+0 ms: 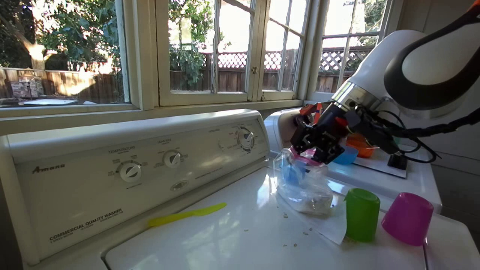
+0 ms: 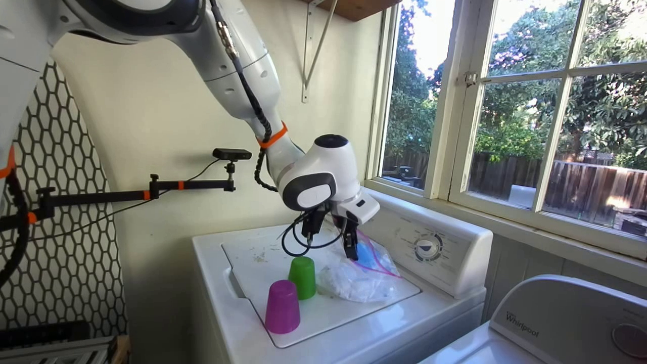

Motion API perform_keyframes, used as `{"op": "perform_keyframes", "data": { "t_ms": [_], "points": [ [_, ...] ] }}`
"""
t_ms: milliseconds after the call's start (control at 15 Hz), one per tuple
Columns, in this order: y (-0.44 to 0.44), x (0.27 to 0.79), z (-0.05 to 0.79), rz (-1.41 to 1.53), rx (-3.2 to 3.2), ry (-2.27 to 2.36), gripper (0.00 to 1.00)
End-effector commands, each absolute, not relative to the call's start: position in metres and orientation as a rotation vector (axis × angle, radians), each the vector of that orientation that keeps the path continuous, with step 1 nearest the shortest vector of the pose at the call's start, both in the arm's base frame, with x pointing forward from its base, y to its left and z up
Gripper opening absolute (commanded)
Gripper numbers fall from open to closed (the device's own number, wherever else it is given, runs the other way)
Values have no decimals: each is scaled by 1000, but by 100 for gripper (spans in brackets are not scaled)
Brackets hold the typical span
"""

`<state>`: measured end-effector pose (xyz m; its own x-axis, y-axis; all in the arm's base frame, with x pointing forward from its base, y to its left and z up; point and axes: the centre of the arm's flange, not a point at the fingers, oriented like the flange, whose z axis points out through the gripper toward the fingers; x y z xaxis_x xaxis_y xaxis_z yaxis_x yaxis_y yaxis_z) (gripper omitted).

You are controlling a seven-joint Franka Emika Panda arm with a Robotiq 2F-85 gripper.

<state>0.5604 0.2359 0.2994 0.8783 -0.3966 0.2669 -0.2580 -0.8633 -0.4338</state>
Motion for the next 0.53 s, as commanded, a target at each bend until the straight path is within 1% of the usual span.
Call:
{"op": "perform_keyframes", "data": {
  "t_ms": [0, 467],
  "points": [
    [225, 542, 329, -537, -2636, 482, 34],
    [190, 544, 358, -540, -2619, 637, 34]
  ]
}}
